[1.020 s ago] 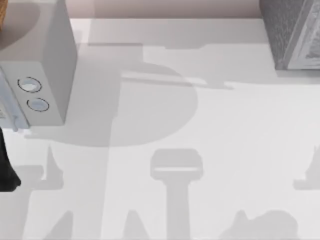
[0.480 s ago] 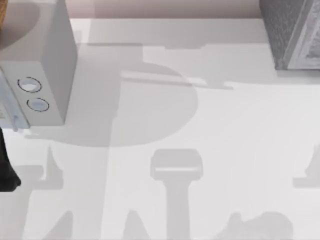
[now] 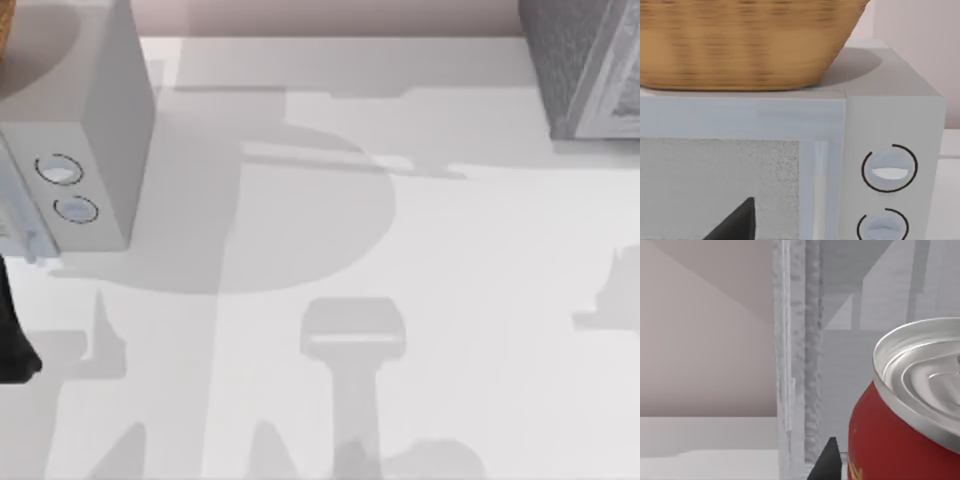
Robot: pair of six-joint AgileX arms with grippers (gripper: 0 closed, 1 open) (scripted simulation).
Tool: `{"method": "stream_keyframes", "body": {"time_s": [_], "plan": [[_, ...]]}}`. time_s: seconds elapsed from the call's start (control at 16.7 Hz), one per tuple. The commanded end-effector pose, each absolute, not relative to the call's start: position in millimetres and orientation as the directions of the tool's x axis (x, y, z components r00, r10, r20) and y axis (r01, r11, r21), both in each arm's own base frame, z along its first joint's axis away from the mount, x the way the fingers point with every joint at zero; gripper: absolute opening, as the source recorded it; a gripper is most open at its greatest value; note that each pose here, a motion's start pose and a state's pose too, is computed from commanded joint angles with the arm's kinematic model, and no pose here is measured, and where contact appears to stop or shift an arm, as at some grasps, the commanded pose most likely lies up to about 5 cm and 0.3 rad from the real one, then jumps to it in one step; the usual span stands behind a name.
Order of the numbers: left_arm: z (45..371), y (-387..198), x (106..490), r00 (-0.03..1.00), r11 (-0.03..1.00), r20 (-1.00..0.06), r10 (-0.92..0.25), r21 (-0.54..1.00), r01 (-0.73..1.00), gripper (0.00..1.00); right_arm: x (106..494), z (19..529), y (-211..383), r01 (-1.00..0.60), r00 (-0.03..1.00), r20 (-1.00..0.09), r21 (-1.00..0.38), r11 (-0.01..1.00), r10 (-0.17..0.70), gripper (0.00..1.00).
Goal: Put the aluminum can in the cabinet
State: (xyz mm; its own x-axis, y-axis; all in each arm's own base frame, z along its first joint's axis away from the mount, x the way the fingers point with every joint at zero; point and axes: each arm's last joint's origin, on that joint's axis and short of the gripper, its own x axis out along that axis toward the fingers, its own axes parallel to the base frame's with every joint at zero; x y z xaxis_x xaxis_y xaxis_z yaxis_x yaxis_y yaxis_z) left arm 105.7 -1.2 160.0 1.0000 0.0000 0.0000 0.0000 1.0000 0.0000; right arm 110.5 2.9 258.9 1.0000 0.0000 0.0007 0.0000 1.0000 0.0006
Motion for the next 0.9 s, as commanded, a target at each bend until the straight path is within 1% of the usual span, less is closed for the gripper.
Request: {"method": "stream_keyframes", "body": {"time_s": [0.42, 0.9], "plan": [[160, -1, 106, 1.000, 1.000, 0.000, 0.000, 0.000, 0.000, 1.00, 127, 332, 8, -0.008, 1.000, 0.002, -0.001, 1.000, 0.008, 0.00], [160, -1, 106, 1.000, 1.000, 0.000, 0.000, 0.000, 0.000, 1.00, 162, 402, 16, 0.000, 1.000, -0.016, -0.002, 1.000, 0.000, 0.00]]}}
